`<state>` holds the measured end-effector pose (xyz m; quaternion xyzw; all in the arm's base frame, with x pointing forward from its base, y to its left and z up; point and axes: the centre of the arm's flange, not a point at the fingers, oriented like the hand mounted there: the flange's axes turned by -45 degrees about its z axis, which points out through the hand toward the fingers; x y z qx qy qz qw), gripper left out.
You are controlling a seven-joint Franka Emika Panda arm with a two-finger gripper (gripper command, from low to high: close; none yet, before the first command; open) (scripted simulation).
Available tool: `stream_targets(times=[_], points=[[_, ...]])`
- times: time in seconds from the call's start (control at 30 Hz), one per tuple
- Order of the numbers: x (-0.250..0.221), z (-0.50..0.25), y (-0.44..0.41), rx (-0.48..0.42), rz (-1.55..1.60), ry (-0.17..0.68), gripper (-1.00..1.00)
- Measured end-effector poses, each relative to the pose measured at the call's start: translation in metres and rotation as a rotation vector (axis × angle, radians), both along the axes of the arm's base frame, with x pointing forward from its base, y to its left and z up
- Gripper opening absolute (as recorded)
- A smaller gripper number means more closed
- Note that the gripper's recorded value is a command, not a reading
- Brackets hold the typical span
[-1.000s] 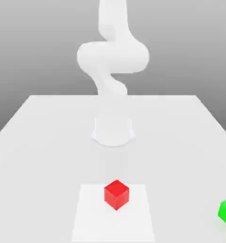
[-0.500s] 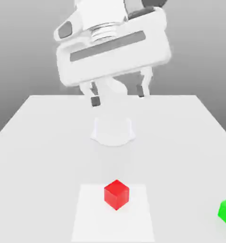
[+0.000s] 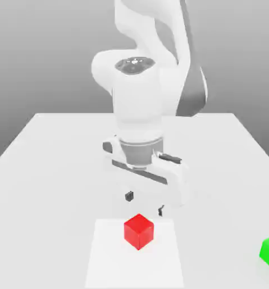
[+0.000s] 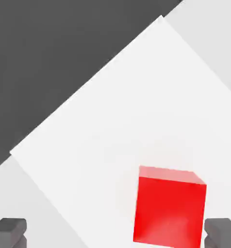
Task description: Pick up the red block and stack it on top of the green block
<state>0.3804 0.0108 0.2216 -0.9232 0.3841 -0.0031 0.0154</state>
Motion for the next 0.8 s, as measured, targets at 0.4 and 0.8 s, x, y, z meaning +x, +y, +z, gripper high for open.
stream_targets(times=[0.4, 0.8], points=[[0.004, -0.026, -0.002, -0.03, -0.025, -0.006, 0.0], [-0.007, -0.076, -0.001, -0.027, -0.029, 0.014, 0.0]])
